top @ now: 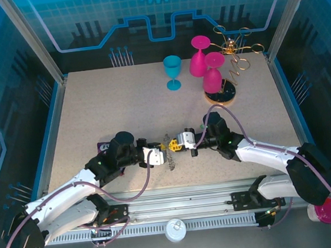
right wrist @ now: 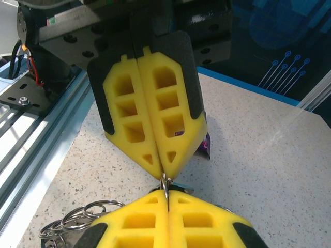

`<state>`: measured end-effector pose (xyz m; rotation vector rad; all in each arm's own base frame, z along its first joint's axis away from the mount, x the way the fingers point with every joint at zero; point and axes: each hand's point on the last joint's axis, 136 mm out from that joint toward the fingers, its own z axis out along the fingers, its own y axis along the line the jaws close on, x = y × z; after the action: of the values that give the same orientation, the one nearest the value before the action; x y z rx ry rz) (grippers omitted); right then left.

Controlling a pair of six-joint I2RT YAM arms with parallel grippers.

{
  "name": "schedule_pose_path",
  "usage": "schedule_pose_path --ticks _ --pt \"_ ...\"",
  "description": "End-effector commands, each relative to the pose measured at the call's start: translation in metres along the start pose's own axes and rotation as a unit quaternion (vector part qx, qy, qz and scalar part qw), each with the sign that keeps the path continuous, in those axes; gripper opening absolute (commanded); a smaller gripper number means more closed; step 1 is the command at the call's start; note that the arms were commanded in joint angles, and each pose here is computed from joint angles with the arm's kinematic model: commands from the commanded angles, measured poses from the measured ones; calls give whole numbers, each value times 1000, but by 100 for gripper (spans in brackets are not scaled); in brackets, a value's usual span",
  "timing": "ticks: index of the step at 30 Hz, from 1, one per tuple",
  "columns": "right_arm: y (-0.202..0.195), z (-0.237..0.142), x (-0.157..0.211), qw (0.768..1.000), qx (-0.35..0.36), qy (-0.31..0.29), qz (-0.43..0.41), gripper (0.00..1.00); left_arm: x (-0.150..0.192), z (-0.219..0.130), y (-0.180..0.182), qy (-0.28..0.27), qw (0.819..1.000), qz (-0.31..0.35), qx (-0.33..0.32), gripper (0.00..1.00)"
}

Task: Put the keys on the keyring

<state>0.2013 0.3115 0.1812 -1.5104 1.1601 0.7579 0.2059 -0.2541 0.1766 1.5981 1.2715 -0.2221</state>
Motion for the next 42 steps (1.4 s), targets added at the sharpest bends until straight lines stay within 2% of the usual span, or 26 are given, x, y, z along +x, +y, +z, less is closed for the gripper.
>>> schedule_pose_path --ticks 1,8,14,20,24,29,42 --pt "-12 0 -18 999 31 -31 -22 0 2 1 -11 -2 1000 5 14 0" --pt "-14 0 -23 998 40 -47 -19 0 3 1 -12 2 1000 -5 16 0" --pt "-12 1 -23 998 40 -55 -16 0 7 -1 -8 12 1000 -21 7 19" --pt "-9 1 -18 998 36 -49 -20 0 0 -20 2 3 998 -60 -15 29" --pt "-7 1 -18 998 27 -49 -27 0 -10 -33 14 -13 993 -113 -25 31" --pt "-3 2 -17 998 16 -44 -33 0 -11 -30 11 -5 988 -157 8 32" --pt "1 4 -18 998 3 -38 -44 0 -19 -11 13 -17 982 -185 46 31"
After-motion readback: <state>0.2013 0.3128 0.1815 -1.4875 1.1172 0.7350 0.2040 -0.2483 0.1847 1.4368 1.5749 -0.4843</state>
